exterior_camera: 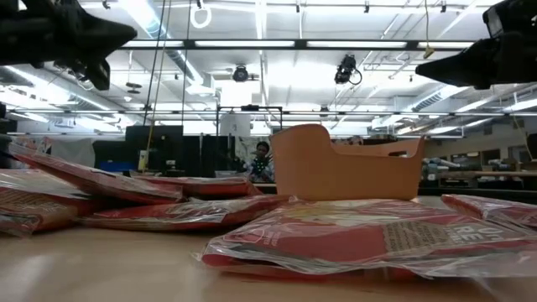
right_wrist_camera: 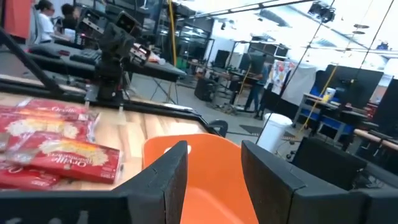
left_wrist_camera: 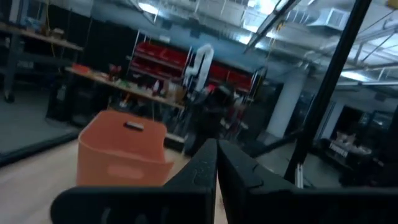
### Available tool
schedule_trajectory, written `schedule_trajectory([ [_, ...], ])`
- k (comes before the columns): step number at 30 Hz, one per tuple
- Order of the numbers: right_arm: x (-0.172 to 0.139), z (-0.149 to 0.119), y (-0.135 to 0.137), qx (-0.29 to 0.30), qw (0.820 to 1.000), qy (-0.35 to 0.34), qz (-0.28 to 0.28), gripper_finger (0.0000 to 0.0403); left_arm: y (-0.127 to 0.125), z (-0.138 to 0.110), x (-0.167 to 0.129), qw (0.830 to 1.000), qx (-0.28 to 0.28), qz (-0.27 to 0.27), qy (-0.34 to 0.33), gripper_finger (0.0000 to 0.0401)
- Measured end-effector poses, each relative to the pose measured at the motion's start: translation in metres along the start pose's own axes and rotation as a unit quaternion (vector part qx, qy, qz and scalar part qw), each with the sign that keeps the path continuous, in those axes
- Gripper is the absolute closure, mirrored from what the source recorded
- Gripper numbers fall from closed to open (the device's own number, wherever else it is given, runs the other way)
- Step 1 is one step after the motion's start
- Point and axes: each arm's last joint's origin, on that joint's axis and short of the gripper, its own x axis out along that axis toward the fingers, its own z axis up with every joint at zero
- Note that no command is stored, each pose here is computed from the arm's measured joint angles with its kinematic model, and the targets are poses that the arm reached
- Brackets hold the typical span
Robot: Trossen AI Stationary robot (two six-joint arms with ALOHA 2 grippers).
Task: Sort popcorn bags into baskets
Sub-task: Put the popcorn pack into the orange bin
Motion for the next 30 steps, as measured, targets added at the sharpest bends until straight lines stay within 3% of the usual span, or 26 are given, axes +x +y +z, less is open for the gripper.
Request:
schedule_trajectory([
  [4,0.000,0.004,0.000,0.039,0.999,-0.022,0.014,0.0247,-0.001,0.003,0.000,1.000,0.000,-0.010,-0.016,0.0383],
  [6,-0.001,0.009,0.000,0.119,0.990,-0.052,0.052,0.0247,-0.002,0.004,0.000,1.000,0.014,-0.011,-0.020,0.0383],
  [11,-0.004,0.027,-0.004,0.172,0.964,-0.161,0.122,0.0247,-0.002,0.005,0.000,0.999,0.024,-0.019,-0.023,0.0383],
  [17,-0.007,0.039,-0.011,0.244,0.935,-0.225,0.128,0.0247,-0.012,0.014,-0.002,0.985,0.065,-0.150,-0.055,0.0383],
  [20,-0.004,0.038,-0.013,0.258,0.937,-0.216,0.091,0.0247,-0.014,0.015,-0.003,0.977,0.083,-0.188,-0.064,0.0383],
  [30,0.021,0.045,-0.008,0.199,0.963,-0.163,0.081,0.0247,-0.014,0.017,-0.003,0.975,0.108,-0.176,-0.076,0.0383],
])
